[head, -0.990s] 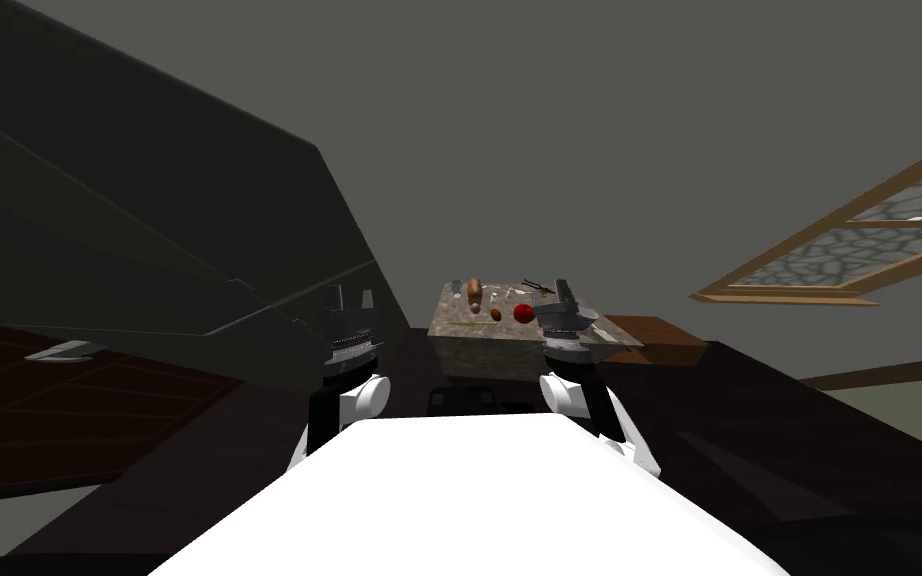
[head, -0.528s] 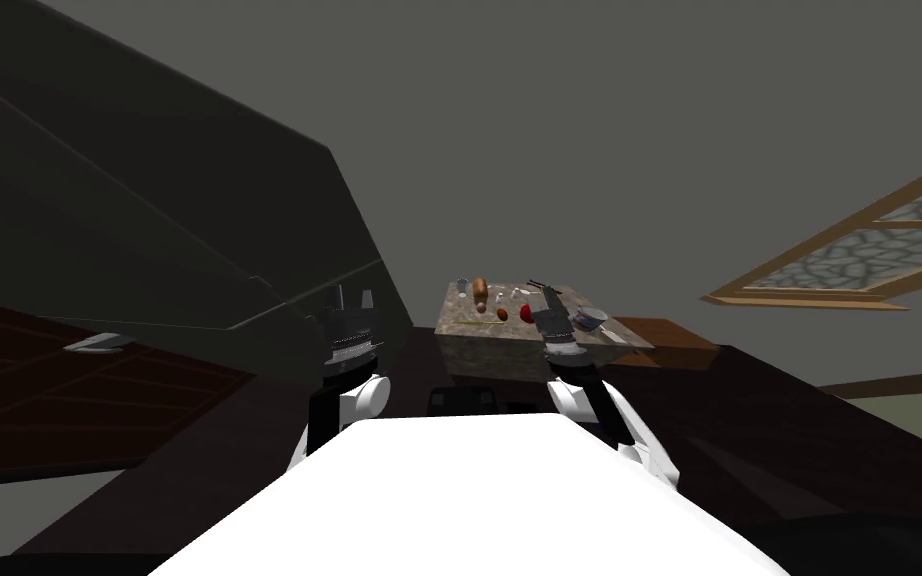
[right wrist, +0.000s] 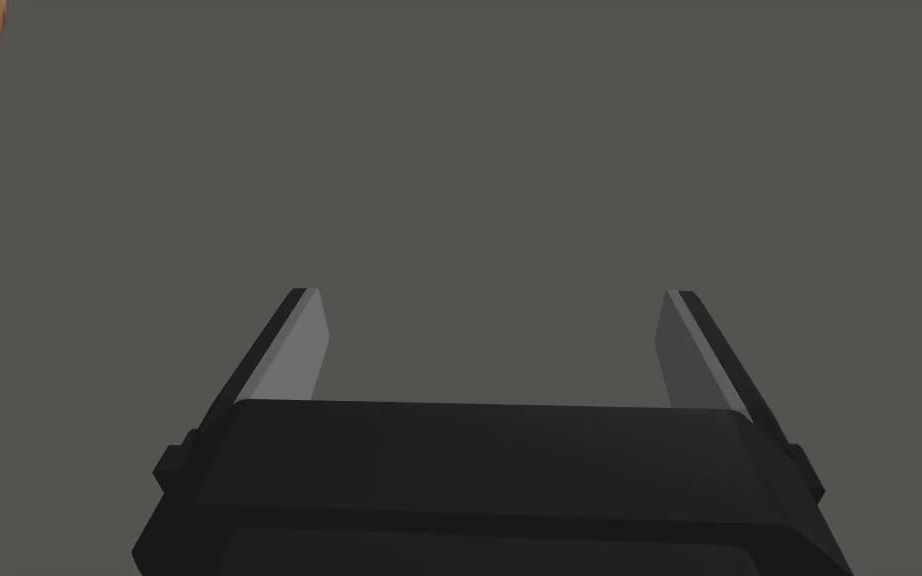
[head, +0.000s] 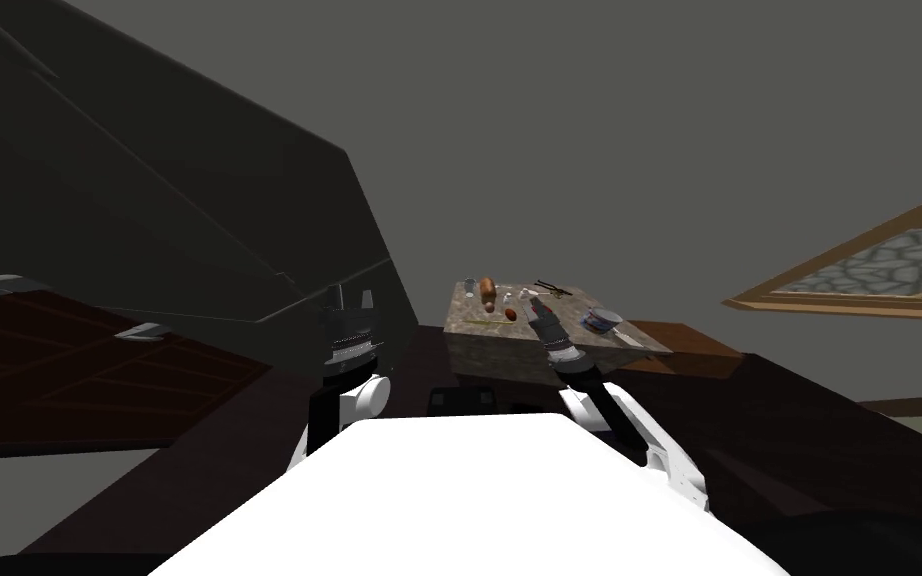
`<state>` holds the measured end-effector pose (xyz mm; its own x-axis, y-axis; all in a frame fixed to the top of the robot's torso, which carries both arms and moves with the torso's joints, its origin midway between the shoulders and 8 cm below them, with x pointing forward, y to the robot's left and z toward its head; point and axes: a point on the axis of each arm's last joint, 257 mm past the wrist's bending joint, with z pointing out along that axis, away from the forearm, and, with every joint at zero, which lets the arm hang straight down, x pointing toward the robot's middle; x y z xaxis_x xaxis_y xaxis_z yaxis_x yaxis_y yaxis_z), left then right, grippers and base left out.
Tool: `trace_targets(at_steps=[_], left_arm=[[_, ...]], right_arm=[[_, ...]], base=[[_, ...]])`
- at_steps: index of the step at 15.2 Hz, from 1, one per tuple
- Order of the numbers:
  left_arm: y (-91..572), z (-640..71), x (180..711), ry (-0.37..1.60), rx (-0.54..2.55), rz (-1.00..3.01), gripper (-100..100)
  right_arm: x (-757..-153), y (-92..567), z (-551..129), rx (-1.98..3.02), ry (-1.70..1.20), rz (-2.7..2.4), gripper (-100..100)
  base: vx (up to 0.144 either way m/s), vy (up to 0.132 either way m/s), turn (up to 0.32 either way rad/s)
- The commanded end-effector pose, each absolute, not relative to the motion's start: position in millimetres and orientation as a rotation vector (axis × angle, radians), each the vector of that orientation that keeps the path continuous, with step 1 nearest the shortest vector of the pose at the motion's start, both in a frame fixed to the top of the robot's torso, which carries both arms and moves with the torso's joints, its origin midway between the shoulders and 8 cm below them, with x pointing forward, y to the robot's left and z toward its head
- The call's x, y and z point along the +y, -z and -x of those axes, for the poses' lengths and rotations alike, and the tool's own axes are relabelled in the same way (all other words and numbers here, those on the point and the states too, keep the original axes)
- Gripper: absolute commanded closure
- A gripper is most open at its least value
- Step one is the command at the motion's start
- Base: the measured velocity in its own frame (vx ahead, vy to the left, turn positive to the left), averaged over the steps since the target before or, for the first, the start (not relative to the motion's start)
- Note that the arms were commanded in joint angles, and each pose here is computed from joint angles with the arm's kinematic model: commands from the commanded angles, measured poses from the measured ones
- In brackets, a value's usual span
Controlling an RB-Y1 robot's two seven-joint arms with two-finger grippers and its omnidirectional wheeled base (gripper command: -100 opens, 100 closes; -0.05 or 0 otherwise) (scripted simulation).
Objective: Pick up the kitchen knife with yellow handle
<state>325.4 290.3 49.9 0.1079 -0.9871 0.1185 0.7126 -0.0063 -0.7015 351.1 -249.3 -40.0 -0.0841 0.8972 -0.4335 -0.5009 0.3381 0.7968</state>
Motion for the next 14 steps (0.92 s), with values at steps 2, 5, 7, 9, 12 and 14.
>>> trace_targets(at_steps=[2, 5, 7, 9, 12, 14], left_arm=[[-50, -325, 290, 1.425, 0.482, 0.722, 0], [-50, -325, 290, 1.425, 0.482, 0.722, 0], [-50, -325, 290, 1.425, 0.482, 0.722, 0], [-50, -325, 290, 1.425, 0.482, 0.722, 0], [-50, -325, 290, 1.425, 0.482, 0.722, 0], [-50, -325, 290, 1.425, 0.482, 0.722, 0]], right_arm=[[-249, 59, -350, 1.227, -1.192, -0.402, -100], [-247, 75, -348, 1.305, -1.163, -0.353, -100], [-246, 76, -348, 1.324, -1.16, -0.333, -100], [-247, 92, -345, 1.395, -1.13, -0.29, -100], [-248, 109, -341, 1.469, -1.099, -0.243, -100], [-251, 125, -337, 1.53, -1.07, -0.208, -100]], base=[[-0.009, 0.07, 0.047], [-0.01, 0.067, 0.062], [-0.008, 0.068, 0.055], [-0.003, 0.071, 0.095], [0.005, 0.07, 0.075], [0.0, 0.064, 0.066]])
